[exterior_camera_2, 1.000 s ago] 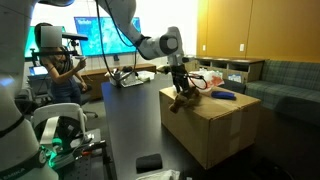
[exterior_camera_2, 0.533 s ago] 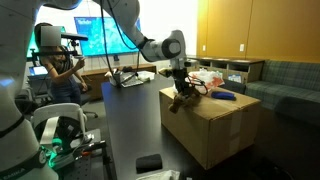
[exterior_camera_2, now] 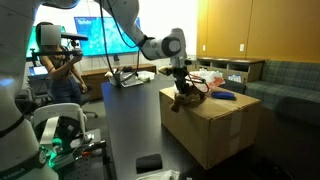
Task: Retrieve the stuffed deer from the box and place it on the table. Lift the black object on the table and position it on top of the box. Take the plastic on the box and place it to the right of the table. Grab the red toy and the towel, then place them on the box. Lastly, pick up the blue object from the box and place it on the table.
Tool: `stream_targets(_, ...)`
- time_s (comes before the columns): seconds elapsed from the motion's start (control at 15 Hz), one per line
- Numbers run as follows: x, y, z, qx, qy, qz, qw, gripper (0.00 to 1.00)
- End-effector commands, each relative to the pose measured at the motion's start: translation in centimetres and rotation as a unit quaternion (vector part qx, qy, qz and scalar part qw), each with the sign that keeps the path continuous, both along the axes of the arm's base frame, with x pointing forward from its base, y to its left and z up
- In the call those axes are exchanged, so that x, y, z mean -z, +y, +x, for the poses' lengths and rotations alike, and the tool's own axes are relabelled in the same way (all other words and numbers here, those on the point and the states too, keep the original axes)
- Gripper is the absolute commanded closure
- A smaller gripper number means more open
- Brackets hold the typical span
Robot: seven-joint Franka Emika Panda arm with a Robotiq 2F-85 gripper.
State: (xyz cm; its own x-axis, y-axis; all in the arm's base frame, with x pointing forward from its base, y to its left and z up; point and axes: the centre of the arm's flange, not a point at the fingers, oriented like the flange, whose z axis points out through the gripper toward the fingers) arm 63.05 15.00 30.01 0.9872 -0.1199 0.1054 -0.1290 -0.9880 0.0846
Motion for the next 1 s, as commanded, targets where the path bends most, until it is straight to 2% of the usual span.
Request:
stream_targets(0.0,-1.5,-0.4,-1.7,-0.012,0.018,-0.010,0.9997,0.95)
stream_targets(0.27,-1.7,-0.3,-5.2,-0.006,0.042,-0.033,0.9985,0.95)
stream_targets(0.53,-1.4,1.1,-10.0,-0.013,0.065,-0.061,0.9959,0.95)
stream_targets(0.67,-0.3,3.1,-12.0,-0.028,0.082,-0.075,0.9934,0.95)
stream_targets(0.93,2.5,9.2,-15.3,-0.077,0.109,-0.097,0.9862,0.95)
